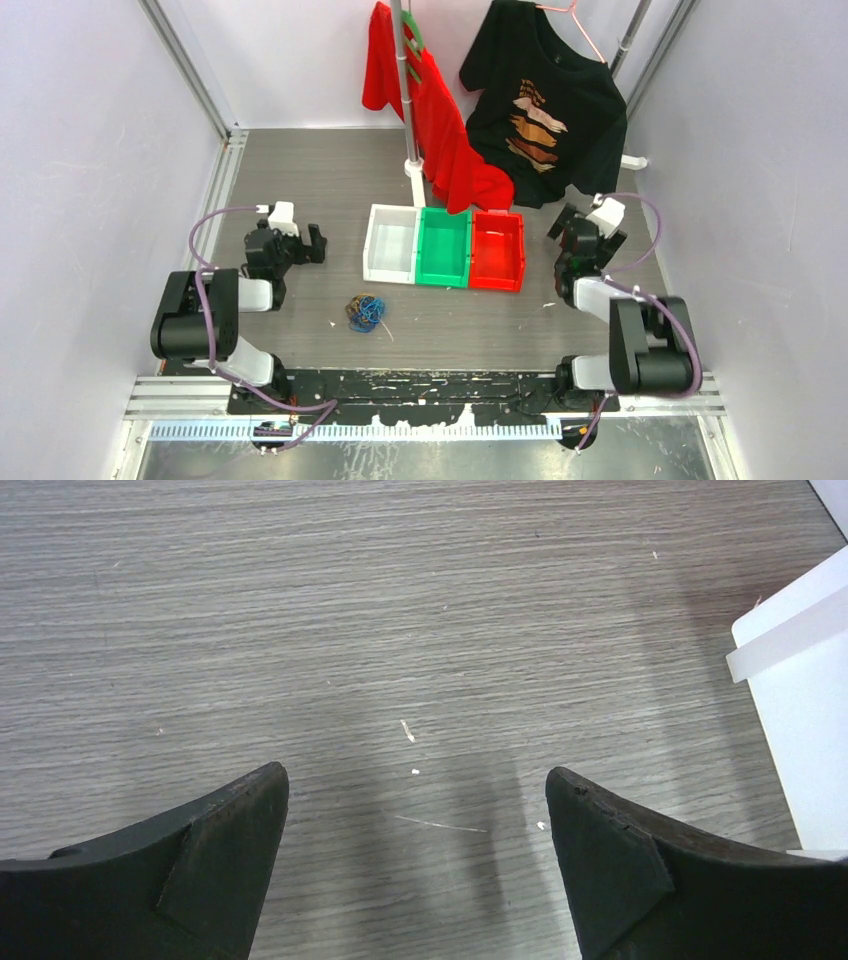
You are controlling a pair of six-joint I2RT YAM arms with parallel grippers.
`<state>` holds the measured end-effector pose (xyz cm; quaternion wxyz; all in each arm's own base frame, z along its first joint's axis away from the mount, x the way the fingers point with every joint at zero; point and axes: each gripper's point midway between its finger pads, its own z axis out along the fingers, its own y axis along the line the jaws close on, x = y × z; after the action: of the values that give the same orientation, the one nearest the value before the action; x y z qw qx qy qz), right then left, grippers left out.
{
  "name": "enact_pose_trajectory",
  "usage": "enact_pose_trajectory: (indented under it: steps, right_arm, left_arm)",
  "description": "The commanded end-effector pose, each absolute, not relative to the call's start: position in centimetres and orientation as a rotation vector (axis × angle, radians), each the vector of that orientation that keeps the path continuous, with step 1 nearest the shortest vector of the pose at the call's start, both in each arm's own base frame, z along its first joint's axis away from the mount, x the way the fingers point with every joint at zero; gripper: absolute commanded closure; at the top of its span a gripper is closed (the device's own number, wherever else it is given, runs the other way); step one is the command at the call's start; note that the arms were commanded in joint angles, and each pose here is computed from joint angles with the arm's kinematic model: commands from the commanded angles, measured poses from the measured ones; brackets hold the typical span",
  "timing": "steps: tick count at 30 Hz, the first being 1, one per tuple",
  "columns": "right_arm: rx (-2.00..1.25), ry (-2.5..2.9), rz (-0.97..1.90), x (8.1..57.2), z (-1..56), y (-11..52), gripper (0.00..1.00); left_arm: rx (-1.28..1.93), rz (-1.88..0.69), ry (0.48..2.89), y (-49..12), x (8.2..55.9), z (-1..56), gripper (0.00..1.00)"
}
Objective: Untangle the cables
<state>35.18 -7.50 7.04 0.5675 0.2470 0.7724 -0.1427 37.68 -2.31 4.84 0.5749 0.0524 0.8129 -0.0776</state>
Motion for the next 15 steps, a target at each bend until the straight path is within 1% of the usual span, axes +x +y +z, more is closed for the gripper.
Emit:
enact_pose_trajectory:
  steps: [1,2,4,7,8,11,15]
  right_arm:
    - [0.753,1.761,-0.373,34.7,13.7,-8.6,0.0]
    - [0.792,1.751,-0.356,34.5,14.3,-8.6,0.0]
    - [0.957,1.612,-0.305,33.8,16.3,-9.3,0.0]
    - [1.184,1.471,-0.133,32.7,18.3,-9.8,0.0]
    - [1.152,1.484,-0.034,33.3,19.0,-8.9,0.0]
    - [0.883,1.613,0.224,35.8,21.7,-3.3,0.0]
    - [0.543,1.845,0.276,35.8,22.2,5.8,0.02]
  left_arm:
    - [0.117,-0.173,1.89,-1.6,39.0,8.9,0.01]
    - [0.129,-0.172,1.954,-1.6,38.9,9.2,0.01]
    - [0.171,-0.184,2.036,-1.7,39.5,11.6,0.01]
    - [0.239,-0.253,2.186,-2.4,38.2,12.8,0.01]
    - [0.263,-0.295,2.224,-2.8,37.7,13.2,0.0]
    - [0.319,-0.433,2.328,-4.1,35.2,14.0,0.01]
    - [0.436,-0.584,2.398,-5.9,31.3,14.2,0.04]
